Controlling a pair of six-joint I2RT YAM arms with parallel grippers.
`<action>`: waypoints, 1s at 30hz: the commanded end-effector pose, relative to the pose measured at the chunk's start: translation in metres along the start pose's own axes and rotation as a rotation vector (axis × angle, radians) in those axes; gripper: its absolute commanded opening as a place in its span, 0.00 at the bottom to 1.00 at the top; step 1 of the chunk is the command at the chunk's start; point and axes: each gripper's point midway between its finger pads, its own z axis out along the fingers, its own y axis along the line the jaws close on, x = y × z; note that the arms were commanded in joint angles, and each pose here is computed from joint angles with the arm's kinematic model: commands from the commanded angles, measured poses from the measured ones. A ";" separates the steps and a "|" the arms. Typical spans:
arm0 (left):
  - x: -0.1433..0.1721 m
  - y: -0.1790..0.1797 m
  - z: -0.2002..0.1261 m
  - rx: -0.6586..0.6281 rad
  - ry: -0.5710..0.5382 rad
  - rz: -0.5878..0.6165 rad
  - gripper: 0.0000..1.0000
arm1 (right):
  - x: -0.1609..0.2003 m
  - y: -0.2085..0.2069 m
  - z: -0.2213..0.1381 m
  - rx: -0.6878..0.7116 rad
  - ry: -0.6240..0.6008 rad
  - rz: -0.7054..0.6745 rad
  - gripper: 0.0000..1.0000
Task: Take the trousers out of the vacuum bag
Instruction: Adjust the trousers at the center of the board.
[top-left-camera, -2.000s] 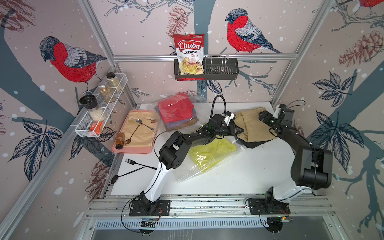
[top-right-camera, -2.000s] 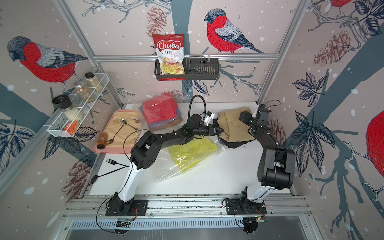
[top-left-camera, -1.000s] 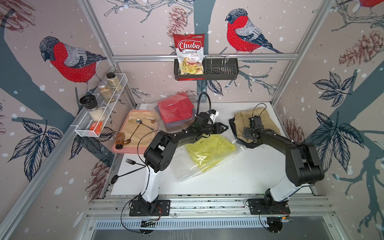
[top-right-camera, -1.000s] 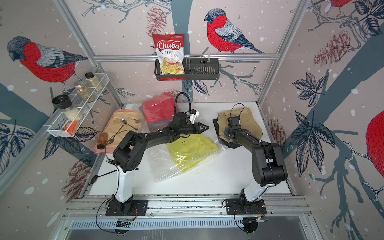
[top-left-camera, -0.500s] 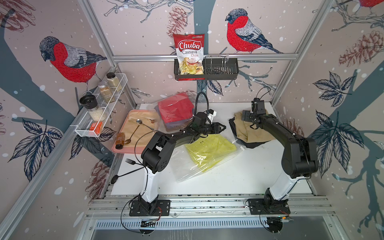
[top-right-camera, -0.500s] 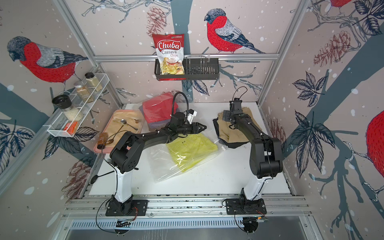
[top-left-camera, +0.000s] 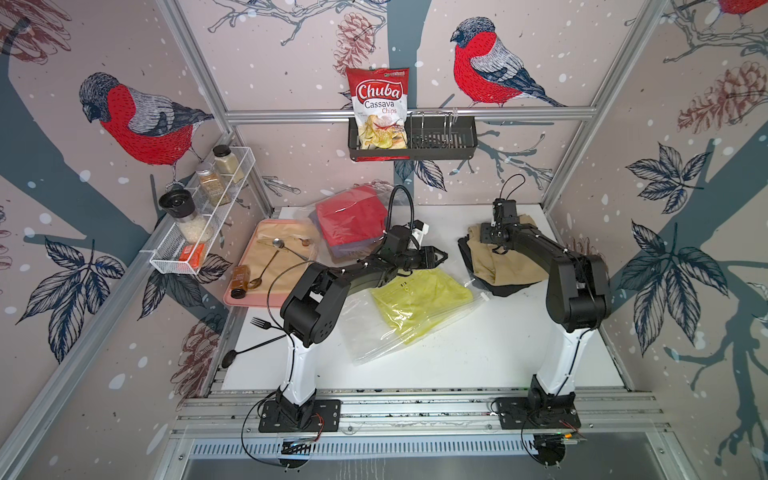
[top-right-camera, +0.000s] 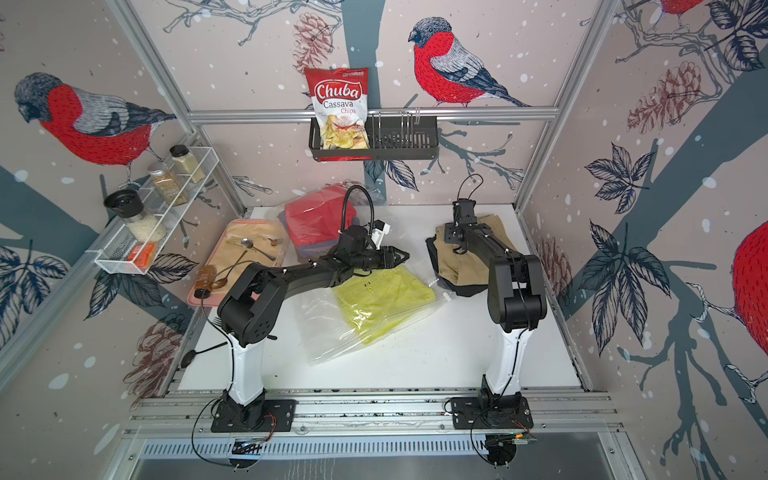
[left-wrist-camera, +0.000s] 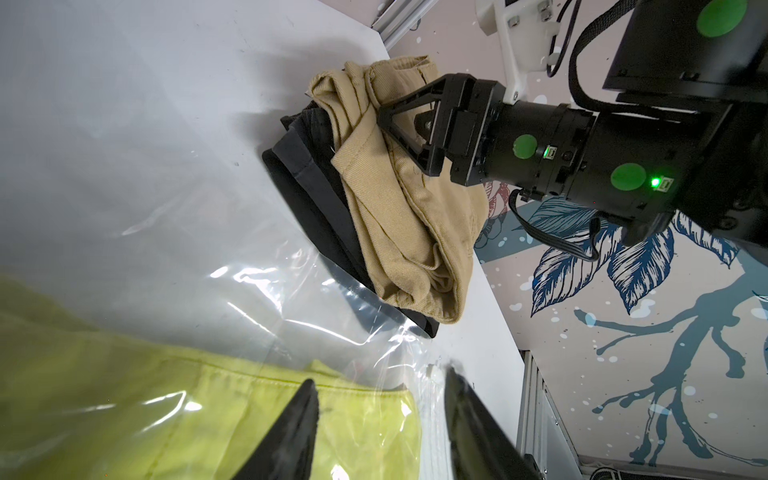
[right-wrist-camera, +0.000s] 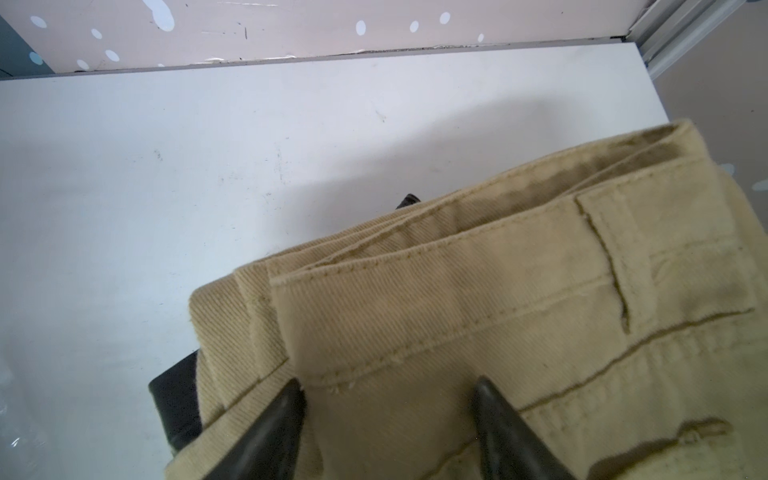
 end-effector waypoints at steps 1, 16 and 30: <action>-0.003 -0.004 -0.002 0.013 -0.007 0.026 0.51 | -0.015 -0.008 -0.008 0.044 -0.056 -0.014 0.38; -0.002 -0.005 -0.008 0.007 -0.014 0.028 0.52 | -0.020 0.038 -0.045 -0.081 -0.120 -0.078 0.10; 0.001 -0.006 -0.009 0.014 -0.009 0.021 0.51 | 0.006 0.042 -0.026 -0.058 -0.052 -0.051 0.65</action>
